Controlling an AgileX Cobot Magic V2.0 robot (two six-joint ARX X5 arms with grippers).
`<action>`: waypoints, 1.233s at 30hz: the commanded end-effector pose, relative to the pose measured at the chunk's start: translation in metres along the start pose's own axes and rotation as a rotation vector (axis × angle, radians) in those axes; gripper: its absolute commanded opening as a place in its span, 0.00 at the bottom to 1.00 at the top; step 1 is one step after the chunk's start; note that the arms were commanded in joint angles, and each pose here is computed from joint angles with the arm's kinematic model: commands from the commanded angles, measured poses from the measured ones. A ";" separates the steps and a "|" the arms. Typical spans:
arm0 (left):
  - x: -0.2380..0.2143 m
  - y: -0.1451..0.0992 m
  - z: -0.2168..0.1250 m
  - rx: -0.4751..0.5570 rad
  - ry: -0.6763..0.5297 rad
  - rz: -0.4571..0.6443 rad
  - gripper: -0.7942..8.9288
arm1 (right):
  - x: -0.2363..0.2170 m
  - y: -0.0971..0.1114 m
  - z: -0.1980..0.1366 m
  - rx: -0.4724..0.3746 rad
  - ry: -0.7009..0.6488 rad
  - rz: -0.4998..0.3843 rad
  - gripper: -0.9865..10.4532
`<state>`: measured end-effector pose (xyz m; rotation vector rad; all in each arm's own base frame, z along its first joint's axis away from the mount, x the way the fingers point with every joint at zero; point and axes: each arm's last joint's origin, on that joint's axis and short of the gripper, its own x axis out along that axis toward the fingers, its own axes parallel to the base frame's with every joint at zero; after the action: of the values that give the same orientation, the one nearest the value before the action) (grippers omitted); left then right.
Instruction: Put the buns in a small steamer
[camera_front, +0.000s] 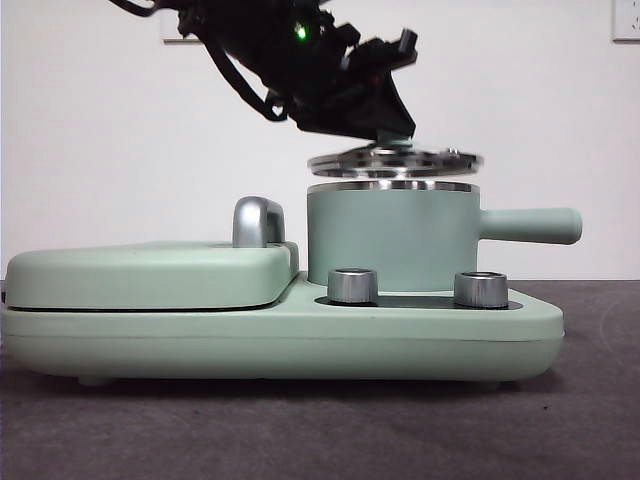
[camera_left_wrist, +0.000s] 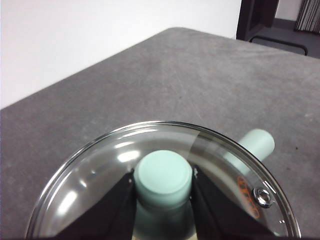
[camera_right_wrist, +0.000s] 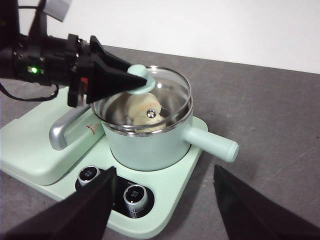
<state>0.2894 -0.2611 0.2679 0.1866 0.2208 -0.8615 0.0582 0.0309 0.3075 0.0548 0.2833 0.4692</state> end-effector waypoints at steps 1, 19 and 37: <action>0.007 -0.002 0.002 0.013 -0.027 -0.005 0.09 | 0.000 0.000 0.001 0.021 0.002 0.005 0.35; 0.008 0.006 0.003 0.011 -0.060 0.019 0.09 | 0.000 0.000 0.000 0.023 0.011 -0.001 0.35; 0.010 0.005 -0.003 -0.023 -0.021 -0.002 0.09 | 0.000 0.000 0.000 0.023 0.009 -0.022 0.35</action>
<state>0.2970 -0.2589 0.2609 0.1666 0.2357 -0.8501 0.0580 0.0301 0.3056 0.0611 0.3035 0.4423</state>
